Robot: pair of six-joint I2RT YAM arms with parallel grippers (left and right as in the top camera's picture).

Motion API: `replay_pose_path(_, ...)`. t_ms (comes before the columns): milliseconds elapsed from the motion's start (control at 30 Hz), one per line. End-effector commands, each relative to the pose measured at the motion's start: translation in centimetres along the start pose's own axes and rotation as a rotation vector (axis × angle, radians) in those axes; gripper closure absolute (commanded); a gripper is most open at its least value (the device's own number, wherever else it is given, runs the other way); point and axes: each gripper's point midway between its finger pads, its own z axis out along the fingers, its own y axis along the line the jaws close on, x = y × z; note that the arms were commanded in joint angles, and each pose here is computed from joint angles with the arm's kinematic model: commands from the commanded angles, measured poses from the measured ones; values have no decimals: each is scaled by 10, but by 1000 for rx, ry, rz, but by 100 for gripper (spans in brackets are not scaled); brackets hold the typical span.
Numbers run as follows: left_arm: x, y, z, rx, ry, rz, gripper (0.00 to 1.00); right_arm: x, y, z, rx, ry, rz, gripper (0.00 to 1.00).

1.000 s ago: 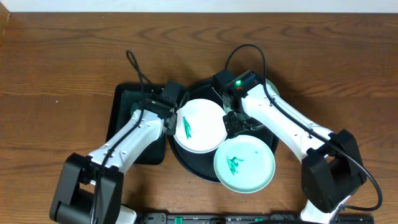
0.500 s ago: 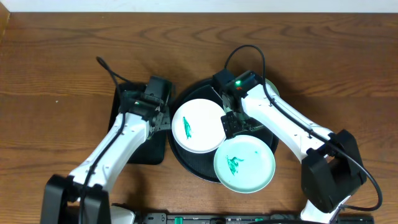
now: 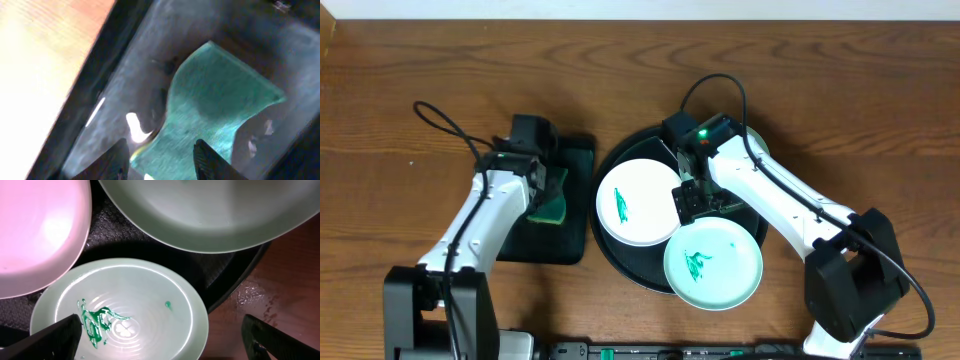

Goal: Clean dirty plates on tray and stack at the side

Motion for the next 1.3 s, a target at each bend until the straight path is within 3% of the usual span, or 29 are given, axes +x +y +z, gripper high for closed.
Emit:
replay_pose_path(0,-4,-12,1,56,9,25,56,0,1,-1,-10,-4,-2,1)
replay_pose_path(400,4,-20,19,75,63,33,51,0,2,-1,-13,-1,-2,1)
replay_pose_path(600,14,-23,39,66,116,57,51,1,4,-1,-20,2,-6,1)
replay_pose_path(700,11,-26,40,77,108,58,60,2,5,-1,-20,2,-8,1)
replay_pose_path(933,7,-29,41,90,90,59,57,2,6,-1,-26,5,-8,1)
replay_pose_path(1067,8,-29,43,88,95,67,69,2,6,-1,-26,5,-8,1)
replay_pose_path(1200,10,-29,47,81,106,69,92,4,7,-1,-33,12,-8,1)
replay_pose_path(1267,10,-28,48,77,106,70,93,4,9,-2,-43,17,-8,1)
